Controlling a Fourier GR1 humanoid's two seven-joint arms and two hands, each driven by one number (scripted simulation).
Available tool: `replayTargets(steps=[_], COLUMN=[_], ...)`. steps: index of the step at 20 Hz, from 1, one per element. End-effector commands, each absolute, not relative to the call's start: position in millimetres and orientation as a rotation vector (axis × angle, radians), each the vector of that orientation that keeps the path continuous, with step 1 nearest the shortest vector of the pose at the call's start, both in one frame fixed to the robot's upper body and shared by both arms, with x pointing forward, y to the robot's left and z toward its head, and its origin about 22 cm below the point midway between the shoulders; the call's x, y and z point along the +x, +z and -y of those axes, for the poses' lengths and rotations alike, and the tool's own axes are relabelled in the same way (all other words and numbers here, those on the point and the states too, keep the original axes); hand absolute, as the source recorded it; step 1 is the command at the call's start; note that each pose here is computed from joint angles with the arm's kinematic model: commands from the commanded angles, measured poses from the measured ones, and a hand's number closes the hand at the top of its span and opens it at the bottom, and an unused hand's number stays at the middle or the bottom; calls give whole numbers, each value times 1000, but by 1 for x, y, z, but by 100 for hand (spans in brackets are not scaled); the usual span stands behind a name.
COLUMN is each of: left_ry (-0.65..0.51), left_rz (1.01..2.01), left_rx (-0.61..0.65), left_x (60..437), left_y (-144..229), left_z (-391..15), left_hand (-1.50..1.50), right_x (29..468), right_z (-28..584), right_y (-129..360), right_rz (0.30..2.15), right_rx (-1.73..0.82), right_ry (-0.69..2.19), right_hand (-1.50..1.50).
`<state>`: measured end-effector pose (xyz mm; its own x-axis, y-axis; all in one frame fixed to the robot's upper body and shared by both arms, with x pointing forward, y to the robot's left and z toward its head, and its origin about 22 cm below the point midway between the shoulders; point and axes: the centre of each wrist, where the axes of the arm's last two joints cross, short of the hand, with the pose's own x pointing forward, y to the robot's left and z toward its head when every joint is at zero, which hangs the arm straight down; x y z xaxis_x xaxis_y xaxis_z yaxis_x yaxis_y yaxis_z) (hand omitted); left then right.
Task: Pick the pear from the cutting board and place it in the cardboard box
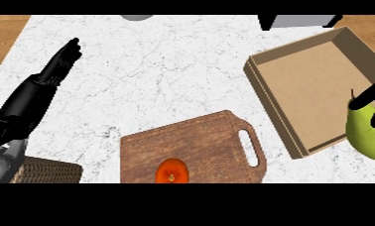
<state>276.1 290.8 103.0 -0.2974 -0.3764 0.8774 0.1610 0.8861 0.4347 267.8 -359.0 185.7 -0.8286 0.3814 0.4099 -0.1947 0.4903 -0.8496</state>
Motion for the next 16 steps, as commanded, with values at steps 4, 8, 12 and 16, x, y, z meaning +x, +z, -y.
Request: replayTargets(steps=[4,8,12,16], left_ry=[-544,-550,-578,-571], left_rz=[1757,1770,1773,1786], left_rx=[81,42,42,49], left_x=[291,290,291,300], left_y=[85,89,85,90], left_z=[-270,-257,-259,-257], left_hand=[0,0,0,0], right_x=[296,299,322,328], right_z=[379,403,413,428], right_y=[212,192,205,197], right_rz=[2044,1779,1697,1523], right_rx=[-369,-387,-375,-419], right_ry=[1470,1648,1700,1847], right_hand=[150,150,150,150])
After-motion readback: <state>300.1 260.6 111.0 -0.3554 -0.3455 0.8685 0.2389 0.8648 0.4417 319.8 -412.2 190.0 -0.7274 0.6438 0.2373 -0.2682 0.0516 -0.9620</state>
